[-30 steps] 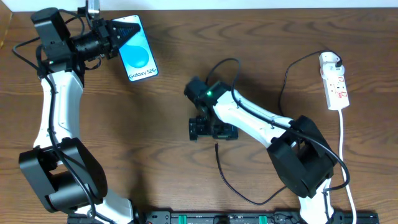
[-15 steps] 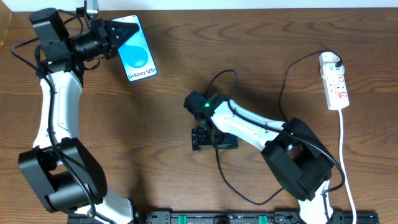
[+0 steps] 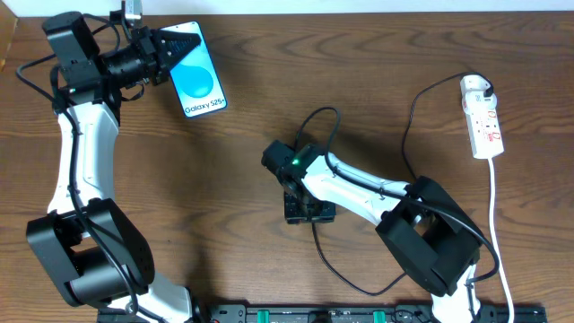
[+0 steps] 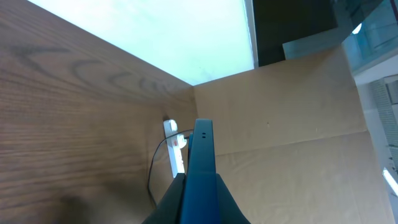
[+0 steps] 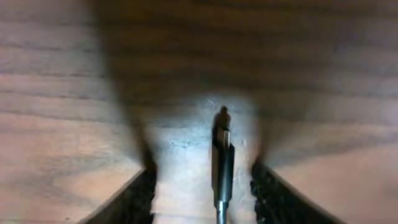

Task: Plug charger to phone and switch on socket
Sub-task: 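Move the right gripper down to the black cable's USB-C plug, then grasp the USB-C plug and lift it with the right gripper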

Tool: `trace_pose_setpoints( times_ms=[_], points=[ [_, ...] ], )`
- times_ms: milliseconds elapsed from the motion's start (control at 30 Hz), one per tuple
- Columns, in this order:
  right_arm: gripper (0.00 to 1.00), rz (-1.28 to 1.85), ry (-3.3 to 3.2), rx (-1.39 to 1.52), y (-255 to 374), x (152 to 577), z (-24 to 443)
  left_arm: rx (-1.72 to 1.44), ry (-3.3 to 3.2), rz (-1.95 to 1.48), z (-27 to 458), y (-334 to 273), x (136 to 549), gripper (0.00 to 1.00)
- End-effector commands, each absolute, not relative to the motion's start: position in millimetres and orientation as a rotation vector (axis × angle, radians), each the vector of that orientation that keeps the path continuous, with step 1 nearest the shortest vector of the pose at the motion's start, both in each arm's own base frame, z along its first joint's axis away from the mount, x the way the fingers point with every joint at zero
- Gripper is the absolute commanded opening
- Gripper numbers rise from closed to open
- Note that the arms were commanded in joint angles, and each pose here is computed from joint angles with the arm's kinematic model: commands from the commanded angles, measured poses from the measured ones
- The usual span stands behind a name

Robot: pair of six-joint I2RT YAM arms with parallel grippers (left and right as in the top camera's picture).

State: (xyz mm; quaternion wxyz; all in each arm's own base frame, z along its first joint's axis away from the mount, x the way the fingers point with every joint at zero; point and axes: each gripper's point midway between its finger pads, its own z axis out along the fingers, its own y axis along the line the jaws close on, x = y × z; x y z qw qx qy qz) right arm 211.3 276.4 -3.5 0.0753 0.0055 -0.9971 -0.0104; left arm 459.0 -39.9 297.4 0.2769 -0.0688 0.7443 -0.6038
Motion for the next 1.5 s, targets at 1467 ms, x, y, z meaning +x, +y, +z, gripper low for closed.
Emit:
trace_pose_setpoints(
  times_ms=[1467],
  points=[
    [0.01, -2.212, -2.196, 0.747, 381.5, 334.8, 207.8, -0.224, 1.986, -1.618, 304.6, -35.6, 461.7, 0.07]
  ],
)
